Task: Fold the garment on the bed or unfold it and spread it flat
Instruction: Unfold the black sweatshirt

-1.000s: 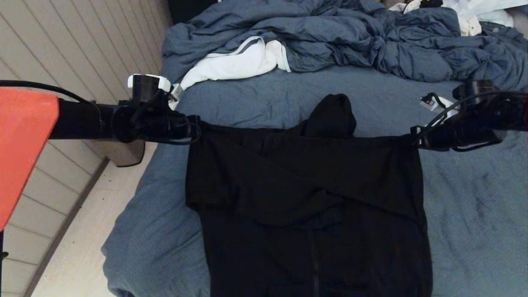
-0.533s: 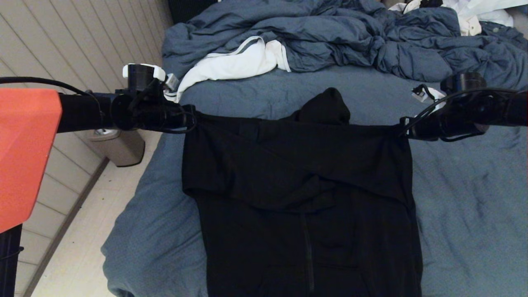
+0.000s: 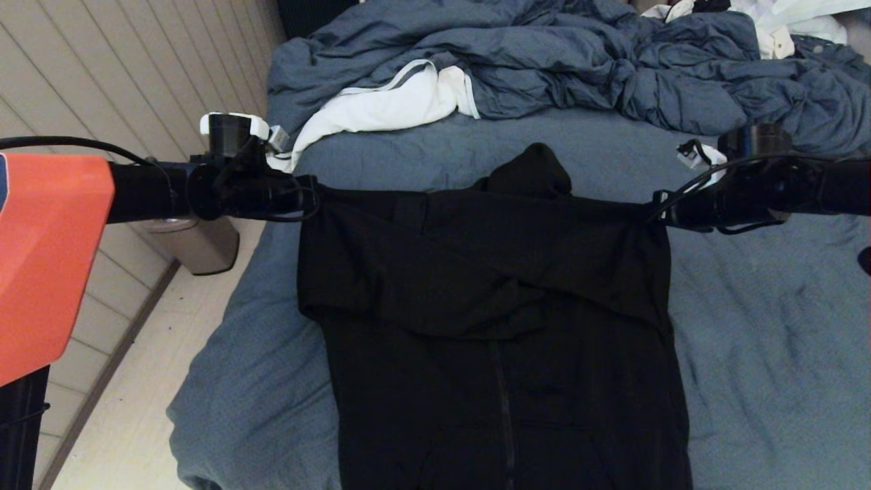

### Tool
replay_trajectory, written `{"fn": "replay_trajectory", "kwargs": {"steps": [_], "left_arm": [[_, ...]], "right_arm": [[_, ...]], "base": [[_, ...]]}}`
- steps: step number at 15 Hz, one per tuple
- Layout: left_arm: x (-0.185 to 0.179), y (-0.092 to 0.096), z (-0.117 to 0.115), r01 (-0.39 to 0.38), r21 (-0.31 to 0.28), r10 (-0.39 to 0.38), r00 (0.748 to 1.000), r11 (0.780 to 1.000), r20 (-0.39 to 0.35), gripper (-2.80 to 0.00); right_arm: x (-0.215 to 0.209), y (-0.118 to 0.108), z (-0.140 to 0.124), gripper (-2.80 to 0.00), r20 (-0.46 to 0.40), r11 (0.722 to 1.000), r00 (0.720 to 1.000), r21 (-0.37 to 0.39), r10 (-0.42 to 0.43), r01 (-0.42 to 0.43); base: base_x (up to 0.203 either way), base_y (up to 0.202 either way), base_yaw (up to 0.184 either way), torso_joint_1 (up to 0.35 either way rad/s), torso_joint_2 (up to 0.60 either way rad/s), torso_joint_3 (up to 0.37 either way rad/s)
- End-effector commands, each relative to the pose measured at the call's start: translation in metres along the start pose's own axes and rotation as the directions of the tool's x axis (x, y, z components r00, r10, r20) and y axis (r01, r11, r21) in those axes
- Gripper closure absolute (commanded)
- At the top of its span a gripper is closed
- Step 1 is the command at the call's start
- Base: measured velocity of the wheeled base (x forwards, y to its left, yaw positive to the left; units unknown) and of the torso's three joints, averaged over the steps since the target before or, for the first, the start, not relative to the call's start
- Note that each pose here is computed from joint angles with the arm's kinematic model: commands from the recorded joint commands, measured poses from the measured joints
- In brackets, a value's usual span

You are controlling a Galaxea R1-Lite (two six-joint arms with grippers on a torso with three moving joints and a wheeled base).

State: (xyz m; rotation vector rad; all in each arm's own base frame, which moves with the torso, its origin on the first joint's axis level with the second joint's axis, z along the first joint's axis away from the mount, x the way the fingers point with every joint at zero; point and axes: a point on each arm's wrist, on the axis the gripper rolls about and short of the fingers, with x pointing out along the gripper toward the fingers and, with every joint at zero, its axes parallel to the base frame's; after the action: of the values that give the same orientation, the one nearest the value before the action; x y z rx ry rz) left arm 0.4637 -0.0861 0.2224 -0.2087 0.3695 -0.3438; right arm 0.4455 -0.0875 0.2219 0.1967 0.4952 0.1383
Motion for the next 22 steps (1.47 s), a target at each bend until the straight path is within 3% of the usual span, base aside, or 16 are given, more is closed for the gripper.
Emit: {"fn": "replay_trajectory", "kwargs": {"steps": [1, 7, 8, 17, 18, 22], "left_arm": [[0.003, 0.001, -0.003, -0.005, -0.003, 0.005, 1.000, 1.000, -0.008, 0.00], [0.010, 0.005, -0.012, -0.028, -0.010, 0.027, 0.999, 1.000, -0.041, 0.00], [0.009, 0.006, -0.013, -0.030, -0.011, 0.030, 0.998, 0.999, -0.050, -2.80], [-0.009, 0.001, -0.001, -0.032, -0.017, 0.031, 0.998, 0.999, -0.051, -2.80], [-0.010, 0.001, 0.000, -0.034, -0.022, 0.033, 0.998, 0.999, -0.052, -2.80], [-0.014, -0.001, 0.003, -0.032, -0.020, 0.031, 0.999, 0.999, -0.043, -2.80]], "right_arm": [[0.003, -0.001, -0.003, 0.00, -0.011, 1.000, 1.000, 0.002, 0.003, -0.003], [0.012, 0.001, -0.010, 0.00, -0.036, 1.000, 0.999, -0.001, 0.009, -0.009], [0.012, 0.000, -0.010, 0.00, -0.039, 1.000, 0.999, -0.002, 0.008, -0.008], [0.004, 0.002, -0.015, 0.00, -0.060, 1.000, 0.998, -0.024, 0.004, -0.006], [0.004, 0.002, -0.015, -2.80, -0.056, 0.999, 0.998, -0.050, 0.001, -0.003], [-0.001, 0.001, -0.008, -2.80, -0.032, 0.999, 0.999, -0.054, -0.003, 0.001]], "base": [[0.000, 0.000, 0.000, 0.000, 0.00, 0.000], [0.000, 0.000, 0.000, 0.000, 0.00, 0.000], [0.000, 0.000, 0.000, 0.000, 0.00, 0.000], [0.000, 0.000, 0.000, 0.000, 0.00, 0.000], [0.000, 0.000, 0.000, 0.000, 0.00, 0.000], [0.000, 0.000, 0.000, 0.000, 0.00, 0.000]]}}
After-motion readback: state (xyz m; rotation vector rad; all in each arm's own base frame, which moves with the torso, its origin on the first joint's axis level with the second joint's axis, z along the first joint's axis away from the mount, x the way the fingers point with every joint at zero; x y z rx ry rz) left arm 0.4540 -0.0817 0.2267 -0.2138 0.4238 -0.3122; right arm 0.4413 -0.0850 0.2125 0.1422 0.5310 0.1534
